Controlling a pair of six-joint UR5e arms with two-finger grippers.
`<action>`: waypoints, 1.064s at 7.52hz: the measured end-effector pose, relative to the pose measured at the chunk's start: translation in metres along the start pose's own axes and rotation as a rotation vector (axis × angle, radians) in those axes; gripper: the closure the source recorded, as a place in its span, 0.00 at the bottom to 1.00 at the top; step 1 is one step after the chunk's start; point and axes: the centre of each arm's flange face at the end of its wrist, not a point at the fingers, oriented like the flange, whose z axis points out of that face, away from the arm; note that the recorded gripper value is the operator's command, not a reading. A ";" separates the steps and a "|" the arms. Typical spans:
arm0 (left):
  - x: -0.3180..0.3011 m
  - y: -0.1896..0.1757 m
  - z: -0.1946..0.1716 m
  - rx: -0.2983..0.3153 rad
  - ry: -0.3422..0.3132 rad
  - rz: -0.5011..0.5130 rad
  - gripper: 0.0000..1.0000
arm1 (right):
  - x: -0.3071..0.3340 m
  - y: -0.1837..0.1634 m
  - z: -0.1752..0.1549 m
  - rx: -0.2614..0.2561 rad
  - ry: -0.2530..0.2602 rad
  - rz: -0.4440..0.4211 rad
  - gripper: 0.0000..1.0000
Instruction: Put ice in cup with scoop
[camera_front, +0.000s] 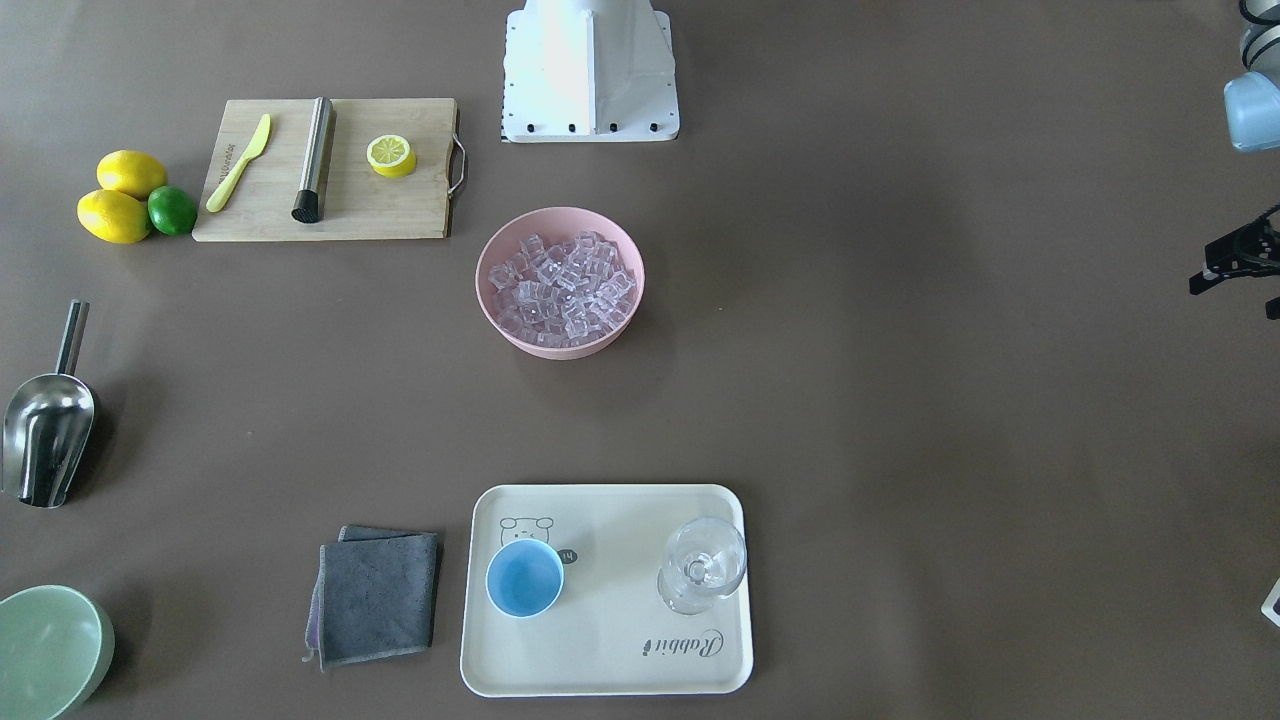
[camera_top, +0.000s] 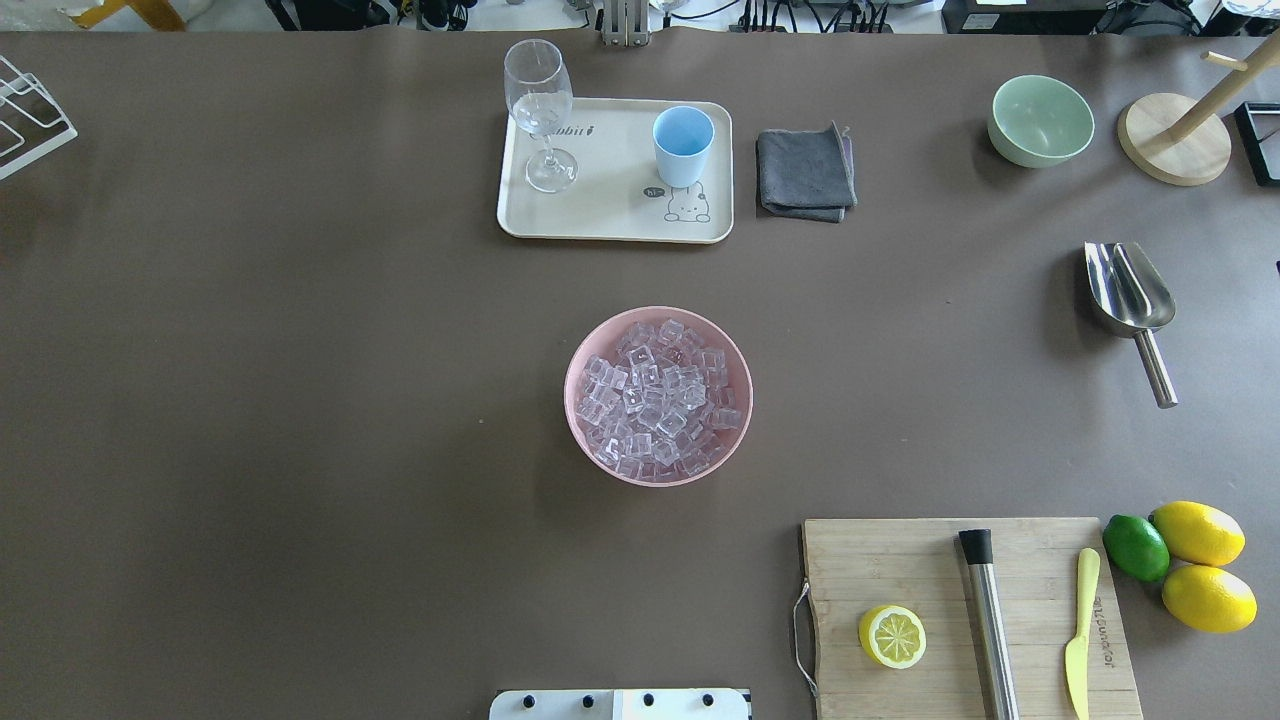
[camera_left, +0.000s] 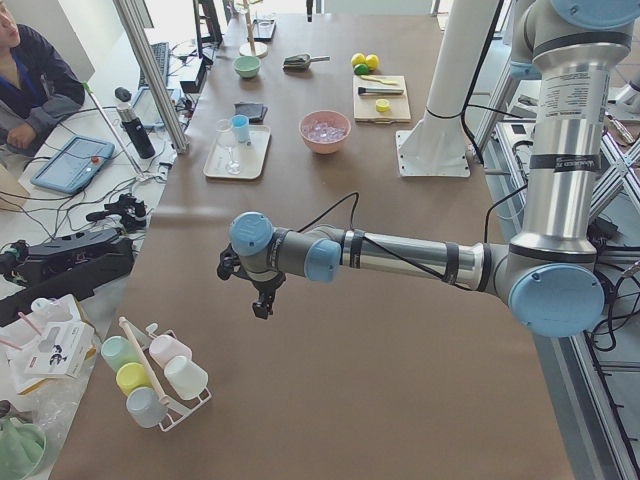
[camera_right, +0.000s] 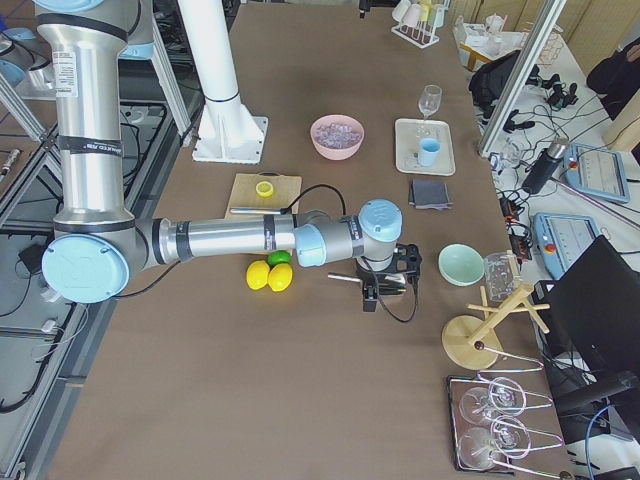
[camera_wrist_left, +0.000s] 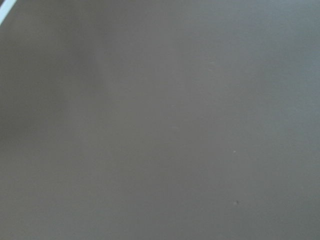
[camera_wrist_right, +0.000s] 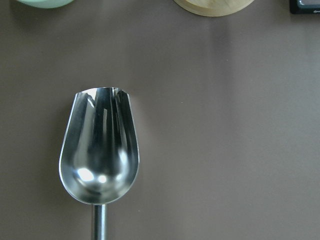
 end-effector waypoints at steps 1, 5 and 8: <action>0.036 -0.017 0.010 -0.007 -0.003 0.064 0.02 | -0.025 0.001 0.012 0.009 -0.026 0.050 0.00; 0.187 -0.071 0.043 -0.006 -0.022 0.274 0.02 | -0.086 0.021 0.082 -0.063 -0.021 0.134 0.00; 0.299 -0.066 0.078 -0.008 -0.018 0.445 0.02 | -0.093 0.029 0.115 -0.100 0.026 0.109 0.00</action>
